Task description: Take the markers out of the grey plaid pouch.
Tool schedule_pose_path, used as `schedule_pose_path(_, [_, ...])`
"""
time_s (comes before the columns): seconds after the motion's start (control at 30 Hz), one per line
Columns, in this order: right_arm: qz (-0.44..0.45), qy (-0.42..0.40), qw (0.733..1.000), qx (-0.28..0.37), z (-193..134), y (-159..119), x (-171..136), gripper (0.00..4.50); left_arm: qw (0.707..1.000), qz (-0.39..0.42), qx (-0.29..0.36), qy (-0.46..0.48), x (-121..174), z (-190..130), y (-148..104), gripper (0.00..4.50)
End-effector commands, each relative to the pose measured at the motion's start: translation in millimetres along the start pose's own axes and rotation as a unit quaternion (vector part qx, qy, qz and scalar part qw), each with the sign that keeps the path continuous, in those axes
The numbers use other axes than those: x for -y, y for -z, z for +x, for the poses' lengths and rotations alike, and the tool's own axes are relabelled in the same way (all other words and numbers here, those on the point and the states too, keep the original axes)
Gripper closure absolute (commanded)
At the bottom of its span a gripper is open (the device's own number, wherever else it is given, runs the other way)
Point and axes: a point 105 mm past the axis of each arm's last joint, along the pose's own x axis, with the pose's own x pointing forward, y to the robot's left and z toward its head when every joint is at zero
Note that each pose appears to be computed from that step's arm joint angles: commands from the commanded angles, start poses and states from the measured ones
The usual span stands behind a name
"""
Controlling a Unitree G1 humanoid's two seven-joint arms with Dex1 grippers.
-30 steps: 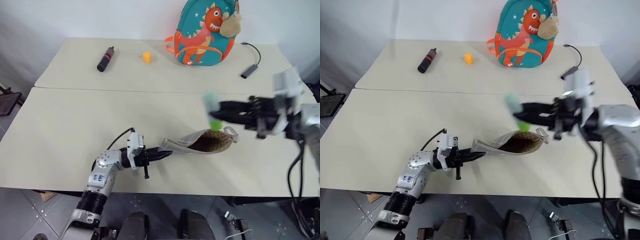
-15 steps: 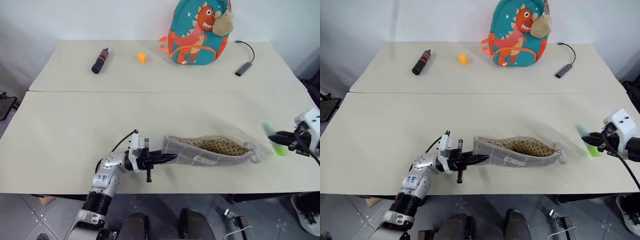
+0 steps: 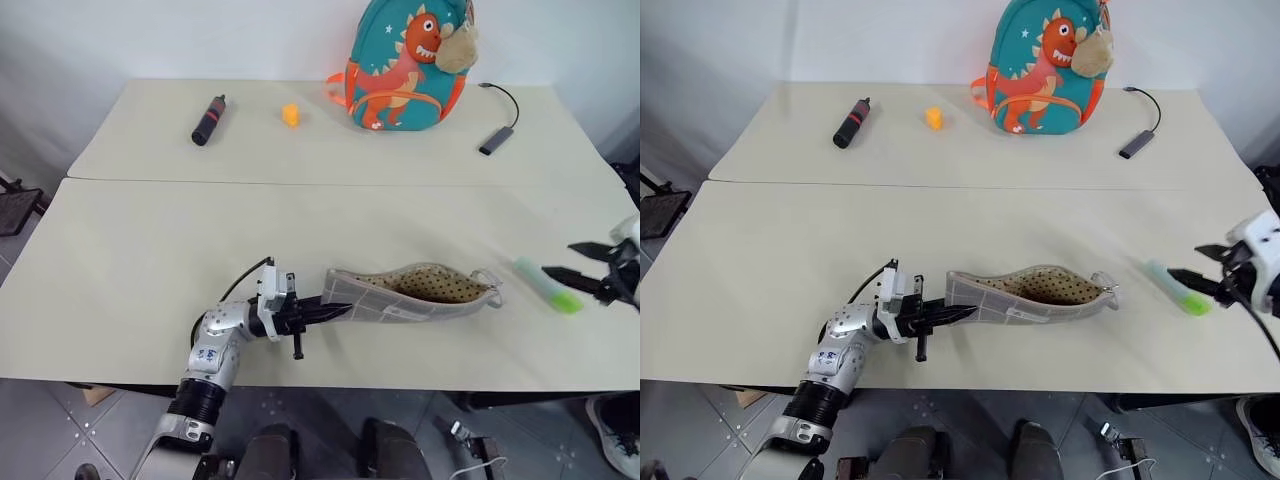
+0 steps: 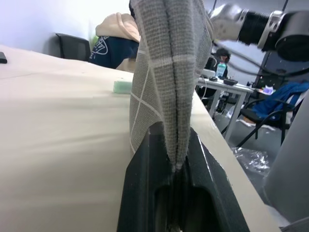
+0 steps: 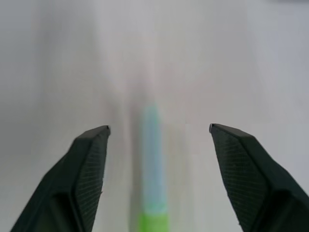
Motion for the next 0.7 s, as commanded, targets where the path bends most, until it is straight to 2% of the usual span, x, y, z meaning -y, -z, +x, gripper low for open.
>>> schedule_pose_path(0.03, [-0.055,-0.090,0.993,0.051,-13.3,-58.2,-31.9,1.23,1.000,0.010,0.001,-0.007,-0.8,-3.2,2.0,4.50])
schedule_pose_path(0.1, [-0.058,-0.136,0.988,0.044,-12.5,-71.1,-50.9,1.23,1.000,0.012,0.004,-0.008,-1.5,-3.3,2.0,4.50])
schedule_pose_path(0.2, [-0.072,-0.219,0.972,0.047,-12.6,-95.3,-86.1,1.80,1.000,0.026,0.007,-0.008,-2.0,-1.5,2.1,4.50])
schedule_pose_path(0.33, [-0.133,-0.283,0.948,0.061,-0.8,-109.5,-126.6,3.10,0.999,0.042,0.013,-0.012,-3.9,3.0,1.8,4.50])
schedule_pose_path(0.47, [-0.178,-0.324,0.927,0.059,18.6,-102.8,-158.0,4.47,0.998,0.064,0.007,0.001,-1.2,8.5,4.8,4.50])
schedule_pose_path(0.57, [-0.175,-0.335,0.925,0.047,33.7,-92.0,-173.9,4.47,0.998,0.068,0.015,0.002,-0.4,11.9,4.3,4.50])
schedule_pose_path(0.7, [-0.188,-0.311,0.932,0.021,54.6,-77.7,-184.1,4.47,0.997,0.072,0.013,0.018,4.2,13.2,5.3,4.50])
